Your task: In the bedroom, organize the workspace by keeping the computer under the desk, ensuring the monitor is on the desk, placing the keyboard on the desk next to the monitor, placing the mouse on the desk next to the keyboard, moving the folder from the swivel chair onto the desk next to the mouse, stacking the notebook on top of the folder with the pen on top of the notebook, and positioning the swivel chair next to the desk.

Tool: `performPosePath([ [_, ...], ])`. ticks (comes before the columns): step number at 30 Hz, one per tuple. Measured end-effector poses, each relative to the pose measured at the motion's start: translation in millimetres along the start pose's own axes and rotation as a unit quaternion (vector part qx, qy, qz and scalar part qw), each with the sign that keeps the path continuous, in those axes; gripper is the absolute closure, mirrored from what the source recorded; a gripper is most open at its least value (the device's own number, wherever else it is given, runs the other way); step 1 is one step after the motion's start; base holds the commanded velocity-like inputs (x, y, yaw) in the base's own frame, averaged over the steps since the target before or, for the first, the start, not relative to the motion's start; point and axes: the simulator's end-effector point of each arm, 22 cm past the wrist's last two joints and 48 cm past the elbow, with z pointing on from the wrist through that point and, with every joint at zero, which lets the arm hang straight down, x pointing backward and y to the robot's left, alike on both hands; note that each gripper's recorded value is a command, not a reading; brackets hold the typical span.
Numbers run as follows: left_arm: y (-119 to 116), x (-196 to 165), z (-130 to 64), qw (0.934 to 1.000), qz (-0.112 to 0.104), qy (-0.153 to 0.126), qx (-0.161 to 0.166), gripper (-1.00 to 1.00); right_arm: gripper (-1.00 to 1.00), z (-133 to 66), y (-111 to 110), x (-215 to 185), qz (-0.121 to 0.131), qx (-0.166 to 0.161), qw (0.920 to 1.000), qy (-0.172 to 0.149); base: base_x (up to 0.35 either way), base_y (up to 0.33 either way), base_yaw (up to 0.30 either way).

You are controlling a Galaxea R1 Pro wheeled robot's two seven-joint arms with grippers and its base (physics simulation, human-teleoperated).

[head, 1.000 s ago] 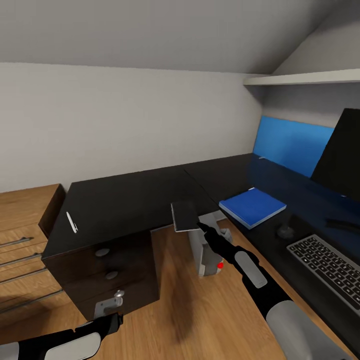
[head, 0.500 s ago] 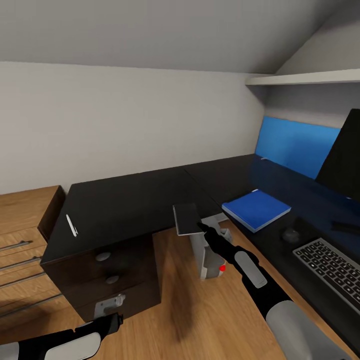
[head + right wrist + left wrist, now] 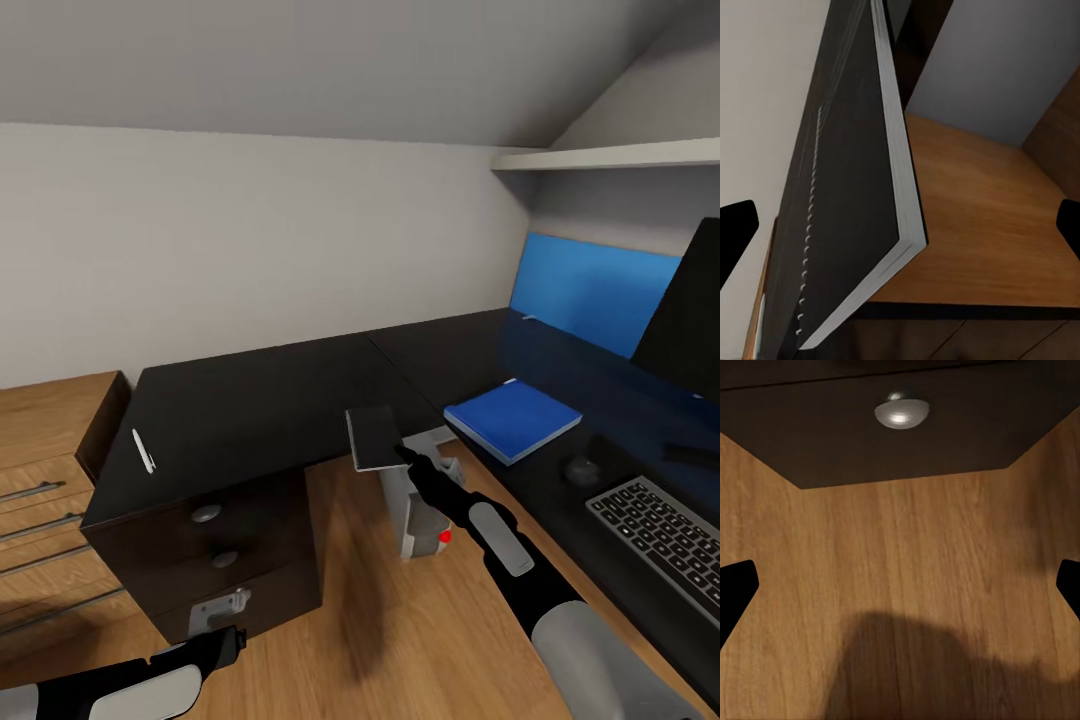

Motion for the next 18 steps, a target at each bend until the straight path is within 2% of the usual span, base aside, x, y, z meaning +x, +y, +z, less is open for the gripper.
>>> performPosePath([
  [15, 0.0, 0.1, 0.0, 1.0, 0.0, 0.0, 0.0, -1.0, -1.0, 1.5, 4.5, 5.3, 0.0, -0.005, 1.0, 0.006, 0.0, 0.0, 0.0],
  [16, 0.1, 0.3, 0.0, 1.0, 0.001, 0.0, 0.0, -1.0, 1.0, 1.5, 4.5, 5.3, 0.0, -0.005, 1.0, 0.006, 0.0, 0.0, 0.0],
  [18, 0.1, 0.6, 0.0, 1.0, 0.001, 0.001, 0.0, -1.0, 1.0, 1.5, 4.5, 5.3, 0.0, -0.005, 1.0, 0.006, 0.0, 0.0, 0.0],
])
